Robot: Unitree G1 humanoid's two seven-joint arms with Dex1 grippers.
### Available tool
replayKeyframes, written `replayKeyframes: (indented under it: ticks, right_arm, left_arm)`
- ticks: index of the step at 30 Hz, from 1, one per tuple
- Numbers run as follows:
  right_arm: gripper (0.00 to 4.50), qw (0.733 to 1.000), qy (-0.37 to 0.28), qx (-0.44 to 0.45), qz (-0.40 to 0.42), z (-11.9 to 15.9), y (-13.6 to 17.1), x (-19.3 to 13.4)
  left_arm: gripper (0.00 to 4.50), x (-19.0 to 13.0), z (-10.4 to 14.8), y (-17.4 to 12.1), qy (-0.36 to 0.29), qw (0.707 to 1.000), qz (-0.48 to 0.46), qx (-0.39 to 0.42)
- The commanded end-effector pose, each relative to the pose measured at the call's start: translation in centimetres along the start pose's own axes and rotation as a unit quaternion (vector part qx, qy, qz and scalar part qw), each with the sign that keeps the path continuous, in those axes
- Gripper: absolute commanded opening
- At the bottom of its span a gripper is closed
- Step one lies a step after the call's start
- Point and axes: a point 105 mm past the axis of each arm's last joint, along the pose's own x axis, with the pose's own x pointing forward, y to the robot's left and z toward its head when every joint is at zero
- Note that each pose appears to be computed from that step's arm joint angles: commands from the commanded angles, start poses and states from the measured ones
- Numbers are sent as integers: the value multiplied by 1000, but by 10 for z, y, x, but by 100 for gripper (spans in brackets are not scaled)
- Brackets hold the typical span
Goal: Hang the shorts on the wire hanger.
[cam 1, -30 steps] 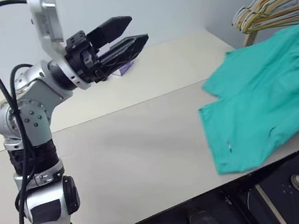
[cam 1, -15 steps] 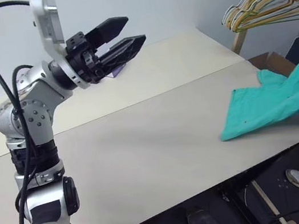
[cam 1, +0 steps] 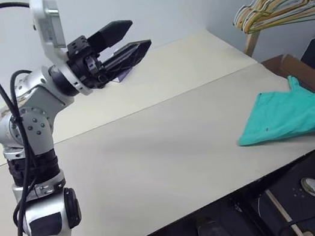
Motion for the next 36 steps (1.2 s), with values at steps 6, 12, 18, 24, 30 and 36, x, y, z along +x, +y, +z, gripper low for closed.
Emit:
replayKeyframes:
  ticks: [6, 12, 18, 24, 30, 36]
  right_arm:
    - [302, 990, -115, -77, -23, 22, 0, -18]
    - [447, 961, -207, -178, -49, 29, 2, -28]
    - [447, 878, -382, -282, -68, 40, 15, -50]
    - [447, 798, -522, -300, 27, 32, 40, -86]
    - [447, 720, -518, -340, 313, -11, 105, -132]
    - [447, 606, -323, -429, 587, -102, 165, -144]
  left_arm:
    - [450, 1, 8, -6, -2, 1000, -5, 25]
    - [450, 1, 9, -7, -9, 1000, -10, 23]
    - [450, -2, 6, -7, -7, 999, -10, 32]
    - [450, -15, -13, 3, 43, 998, 24, 48]
    - [450, -44, -47, 8, 125, 987, 65, 76]
    - [450, -71, -68, -4, 181, 975, 92, 95]
